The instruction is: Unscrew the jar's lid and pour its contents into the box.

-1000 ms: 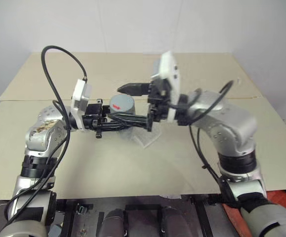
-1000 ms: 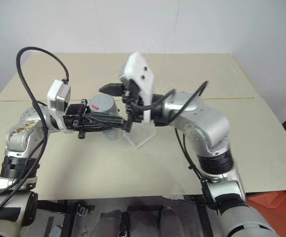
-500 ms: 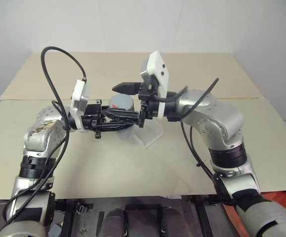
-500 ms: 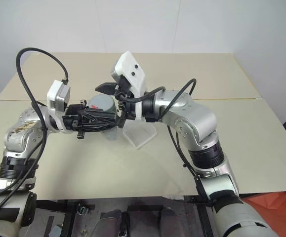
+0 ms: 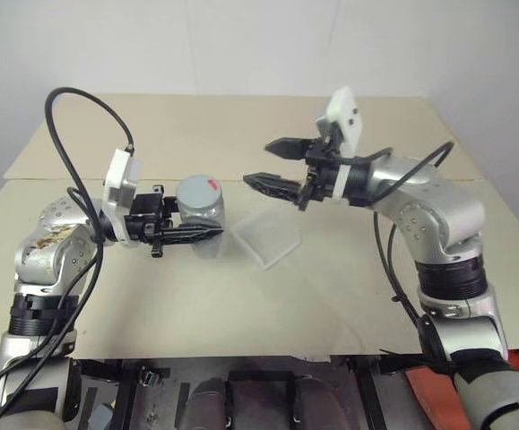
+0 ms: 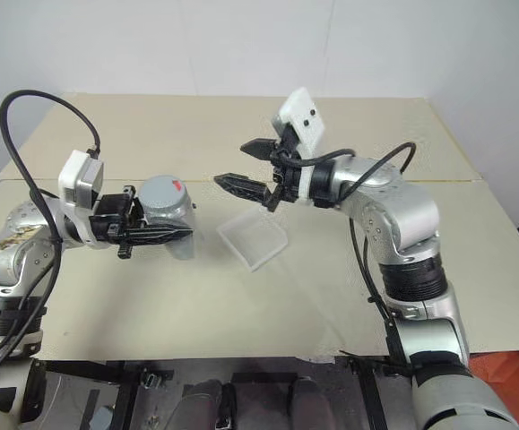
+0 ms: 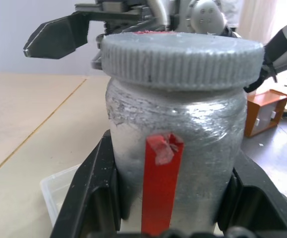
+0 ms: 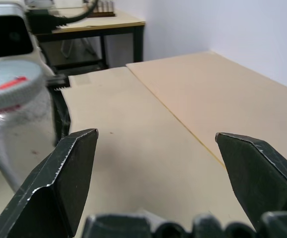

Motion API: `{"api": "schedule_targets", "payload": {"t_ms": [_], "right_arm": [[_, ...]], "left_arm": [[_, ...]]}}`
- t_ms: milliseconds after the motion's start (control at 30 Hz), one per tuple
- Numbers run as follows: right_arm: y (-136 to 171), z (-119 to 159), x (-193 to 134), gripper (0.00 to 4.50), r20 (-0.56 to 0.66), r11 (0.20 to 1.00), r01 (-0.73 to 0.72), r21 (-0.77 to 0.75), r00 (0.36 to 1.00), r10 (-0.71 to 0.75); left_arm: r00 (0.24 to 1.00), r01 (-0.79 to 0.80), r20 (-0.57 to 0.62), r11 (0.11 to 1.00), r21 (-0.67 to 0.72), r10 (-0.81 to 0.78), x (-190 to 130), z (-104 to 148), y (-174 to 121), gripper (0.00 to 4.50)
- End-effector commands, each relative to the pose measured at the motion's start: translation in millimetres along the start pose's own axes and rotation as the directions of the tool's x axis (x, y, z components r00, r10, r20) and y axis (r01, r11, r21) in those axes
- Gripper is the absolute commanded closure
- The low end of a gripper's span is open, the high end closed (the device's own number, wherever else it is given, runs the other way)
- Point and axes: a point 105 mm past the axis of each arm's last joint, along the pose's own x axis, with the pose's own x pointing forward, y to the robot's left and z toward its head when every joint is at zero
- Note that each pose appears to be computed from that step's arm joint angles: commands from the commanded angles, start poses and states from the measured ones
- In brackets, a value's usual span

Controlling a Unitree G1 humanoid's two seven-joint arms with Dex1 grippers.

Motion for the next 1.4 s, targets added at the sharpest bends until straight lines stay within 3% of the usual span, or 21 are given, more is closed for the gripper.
{"api": "schedule_targets", "payload": {"t_ms": [33, 267, 567, 933, 1400], "right_arm": [[1.0, 12.4, -10.0, 0.04, 0.033, 0.999, 0.01, -0.049, 0.999, -0.009], [22.9, 24.5, -12.2, 0.04, 0.062, 0.993, -0.088, -0.083, 0.994, 0.093], [62.4, 39.0, 15.5, 0.04, 0.104, 0.965, -0.225, -0.134, 0.965, 0.24], [55.2, 39.8, 48.9, 0.04, 0.106, 0.973, -0.183, -0.141, 0.974, 0.198], [36.1, 30.4, 26.7, 0.04, 0.075, 0.983, -0.133, -0.125, 0.987, 0.143]], "left_arm": [[1.0, 0.007, 0.009, 0.999, 0.039, -0.008, -3.0, 11.1, -2.6, 2.58], [0.999, -0.045, 0.022, 0.999, 0.028, 0.045, 1.5, 6.1, 10.2, 2.58], [0.999, -0.022, 0.048, 0.999, 0.029, 0.02, 16.2, 1.5, 16.9, 2.58], [0.999, 0.001, 0.054, 0.999, 0.046, -0.003, 19.1, 3.8, 14.0, 2.58], [0.999, -0.019, 0.037, 0.999, 0.05, 0.017, 9.1, 4.1, 12.2, 2.58]]}}
